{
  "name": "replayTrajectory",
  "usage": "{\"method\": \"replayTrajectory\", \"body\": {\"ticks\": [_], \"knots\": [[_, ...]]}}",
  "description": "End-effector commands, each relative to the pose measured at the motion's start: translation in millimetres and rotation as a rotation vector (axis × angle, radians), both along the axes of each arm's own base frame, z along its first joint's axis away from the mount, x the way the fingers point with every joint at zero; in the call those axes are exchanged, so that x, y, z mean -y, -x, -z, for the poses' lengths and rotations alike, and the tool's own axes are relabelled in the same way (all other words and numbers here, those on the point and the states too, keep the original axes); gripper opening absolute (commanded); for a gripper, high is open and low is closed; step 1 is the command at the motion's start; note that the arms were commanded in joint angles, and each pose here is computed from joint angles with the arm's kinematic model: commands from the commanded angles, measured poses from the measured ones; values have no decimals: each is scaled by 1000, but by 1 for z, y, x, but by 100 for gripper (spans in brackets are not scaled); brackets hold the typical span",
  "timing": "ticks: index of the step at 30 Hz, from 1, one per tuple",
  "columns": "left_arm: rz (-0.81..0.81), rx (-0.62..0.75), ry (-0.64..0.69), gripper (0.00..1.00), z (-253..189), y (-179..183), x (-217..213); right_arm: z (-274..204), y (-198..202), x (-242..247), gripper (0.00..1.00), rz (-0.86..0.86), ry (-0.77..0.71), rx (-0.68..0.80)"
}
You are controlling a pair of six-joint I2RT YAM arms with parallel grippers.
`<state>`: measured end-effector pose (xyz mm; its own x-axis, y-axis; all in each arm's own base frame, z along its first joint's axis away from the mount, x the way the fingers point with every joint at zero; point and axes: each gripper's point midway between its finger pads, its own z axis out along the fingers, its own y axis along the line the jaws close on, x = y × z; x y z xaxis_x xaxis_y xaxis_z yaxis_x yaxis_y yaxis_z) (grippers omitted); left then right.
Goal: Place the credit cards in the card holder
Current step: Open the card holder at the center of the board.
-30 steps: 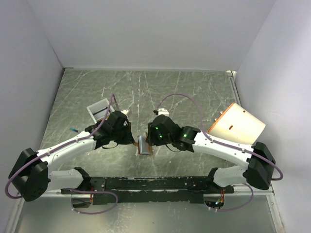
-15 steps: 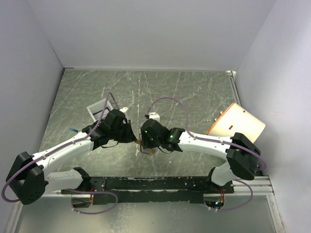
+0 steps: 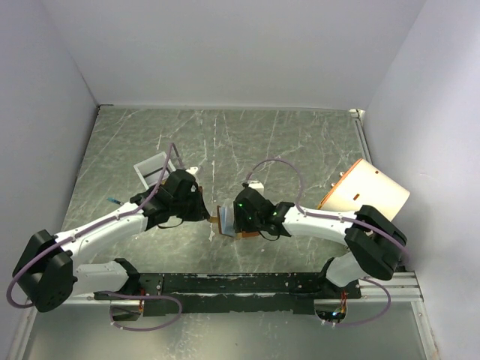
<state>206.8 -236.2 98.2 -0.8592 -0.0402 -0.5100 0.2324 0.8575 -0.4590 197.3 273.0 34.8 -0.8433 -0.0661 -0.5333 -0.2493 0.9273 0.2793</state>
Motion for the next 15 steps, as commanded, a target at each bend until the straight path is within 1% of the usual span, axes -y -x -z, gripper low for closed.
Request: {"method": "replayTrajectory", "body": {"ticks": [1,7,8,10,12,15], "knots": [[-8,-9,-62,7,14,0,-9,-4,-5,-2,52,9,-79,-2],[-50,-42,-116,7,29,4,-21,-17,-8,-2,48,24,-119,29],[-54,-46,-120,7,31,5,-22,-19,-8,-2,49,27,-128,33],[-59,-58,-133,7,36,7,-25,-22,-9,-4,53,26,-148,33],[-72,-74,-159,12,41,7,-28,-17,-9,-2,54,42,-156,10],[-85,-81,-175,11,43,6,-31,-10,-6,2,49,62,-168,-8]]}}
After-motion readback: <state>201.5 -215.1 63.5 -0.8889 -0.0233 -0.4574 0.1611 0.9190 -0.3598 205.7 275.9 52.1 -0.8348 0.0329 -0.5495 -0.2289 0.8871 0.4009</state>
